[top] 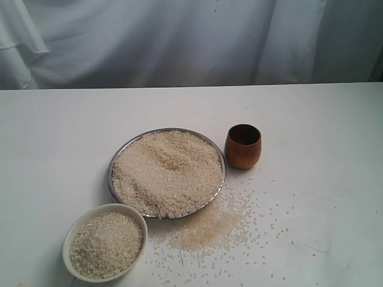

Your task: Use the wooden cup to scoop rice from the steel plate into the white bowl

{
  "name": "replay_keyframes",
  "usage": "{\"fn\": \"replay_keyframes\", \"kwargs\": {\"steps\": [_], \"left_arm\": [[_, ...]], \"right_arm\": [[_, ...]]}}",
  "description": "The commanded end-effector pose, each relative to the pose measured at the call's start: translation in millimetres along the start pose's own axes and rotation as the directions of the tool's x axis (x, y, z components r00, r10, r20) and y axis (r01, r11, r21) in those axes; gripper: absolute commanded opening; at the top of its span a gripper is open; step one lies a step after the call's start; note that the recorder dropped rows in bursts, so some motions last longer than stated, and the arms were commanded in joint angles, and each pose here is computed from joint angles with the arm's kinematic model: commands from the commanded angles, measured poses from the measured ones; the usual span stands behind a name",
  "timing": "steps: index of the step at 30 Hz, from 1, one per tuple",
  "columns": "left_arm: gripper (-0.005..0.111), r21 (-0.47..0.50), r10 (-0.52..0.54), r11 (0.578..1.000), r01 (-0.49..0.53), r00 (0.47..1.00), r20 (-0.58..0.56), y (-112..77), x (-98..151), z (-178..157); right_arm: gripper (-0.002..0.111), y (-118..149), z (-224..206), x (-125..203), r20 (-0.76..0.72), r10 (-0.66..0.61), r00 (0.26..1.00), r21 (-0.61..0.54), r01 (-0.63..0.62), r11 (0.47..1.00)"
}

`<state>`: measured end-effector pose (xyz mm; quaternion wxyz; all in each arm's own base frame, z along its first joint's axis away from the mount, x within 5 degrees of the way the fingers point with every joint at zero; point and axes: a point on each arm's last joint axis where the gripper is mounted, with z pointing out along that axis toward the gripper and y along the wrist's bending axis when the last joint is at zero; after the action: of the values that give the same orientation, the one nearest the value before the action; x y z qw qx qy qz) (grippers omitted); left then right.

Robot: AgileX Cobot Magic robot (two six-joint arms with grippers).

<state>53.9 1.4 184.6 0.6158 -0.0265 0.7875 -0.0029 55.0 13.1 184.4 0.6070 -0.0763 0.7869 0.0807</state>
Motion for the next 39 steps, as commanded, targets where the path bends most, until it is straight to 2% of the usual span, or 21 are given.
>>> {"fn": "replay_keyframes", "kwargs": {"steps": [1,3,14,39], "left_arm": [[0.000,-0.001,-0.002,1.000,0.002,1.000,0.013,0.1,0.2,0.2],[0.000,-0.001,-0.002,1.000,0.002,1.000,0.013,0.1,0.2,0.2],[0.000,-0.001,-0.002,1.000,0.002,1.000,0.013,0.1,0.2,0.2],[0.000,-0.001,-0.002,1.000,0.002,1.000,0.013,0.1,0.2,0.2]], "right_arm": [[0.000,-0.5,-0.9,0.9,0.006,-0.010,1.000,0.006,0.010,1.000],[0.000,-1.0,-2.1,1.1,0.013,-0.033,0.999,0.011,0.033,0.999],[0.000,-5.5,-2.7,1.7,0.012,0.006,1.000,0.094,-0.007,0.996],[0.000,-5.5,-2.7,1.7,0.012,0.010,1.000,0.094,-0.011,0.996]]}}
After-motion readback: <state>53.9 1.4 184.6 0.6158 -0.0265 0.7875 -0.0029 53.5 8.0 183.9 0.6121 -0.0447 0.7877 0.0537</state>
